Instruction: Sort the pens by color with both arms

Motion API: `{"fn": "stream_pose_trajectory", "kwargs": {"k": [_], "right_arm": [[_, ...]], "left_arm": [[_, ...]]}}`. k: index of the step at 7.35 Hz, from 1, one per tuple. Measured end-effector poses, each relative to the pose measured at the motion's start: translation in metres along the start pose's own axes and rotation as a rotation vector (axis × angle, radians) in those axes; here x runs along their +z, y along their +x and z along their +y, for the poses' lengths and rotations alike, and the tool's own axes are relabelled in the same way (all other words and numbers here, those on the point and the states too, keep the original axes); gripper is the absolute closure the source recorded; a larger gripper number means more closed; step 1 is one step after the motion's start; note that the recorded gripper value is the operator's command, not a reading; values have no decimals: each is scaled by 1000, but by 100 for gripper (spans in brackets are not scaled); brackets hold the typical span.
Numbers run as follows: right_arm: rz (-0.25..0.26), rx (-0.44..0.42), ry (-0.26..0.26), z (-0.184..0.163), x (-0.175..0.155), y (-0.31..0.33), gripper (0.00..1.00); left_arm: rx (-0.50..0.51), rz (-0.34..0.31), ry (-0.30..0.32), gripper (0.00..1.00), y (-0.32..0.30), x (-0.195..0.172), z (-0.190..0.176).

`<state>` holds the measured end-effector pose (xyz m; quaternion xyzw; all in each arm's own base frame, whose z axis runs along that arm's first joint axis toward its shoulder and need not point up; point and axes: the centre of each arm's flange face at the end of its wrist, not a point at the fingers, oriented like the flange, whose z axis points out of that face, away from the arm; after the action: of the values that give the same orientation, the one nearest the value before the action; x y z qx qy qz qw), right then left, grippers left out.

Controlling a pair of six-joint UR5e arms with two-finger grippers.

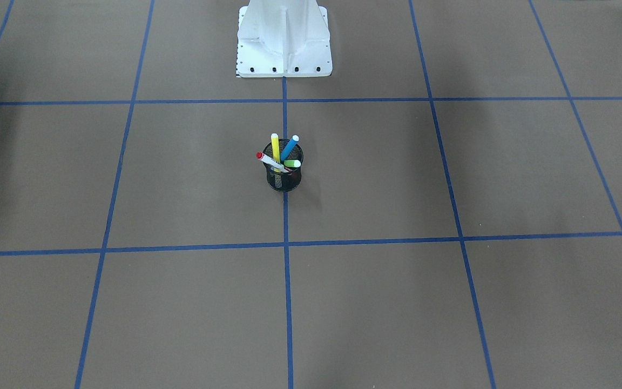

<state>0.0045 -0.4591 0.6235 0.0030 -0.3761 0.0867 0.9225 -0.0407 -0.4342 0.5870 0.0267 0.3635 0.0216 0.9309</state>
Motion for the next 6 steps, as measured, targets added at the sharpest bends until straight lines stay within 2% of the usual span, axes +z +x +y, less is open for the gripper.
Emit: {"fn": "stream_pose_trajectory", "kwargs": {"k": [4, 6], "right_arm": [[-24, -33, 34, 3, -8, -9, 0], [-73, -67, 47, 4, -13, -25, 0]], "left_arm": [[5, 1, 2, 0, 2, 0, -3], [7, 1, 4, 0, 3, -1, -4]]}}
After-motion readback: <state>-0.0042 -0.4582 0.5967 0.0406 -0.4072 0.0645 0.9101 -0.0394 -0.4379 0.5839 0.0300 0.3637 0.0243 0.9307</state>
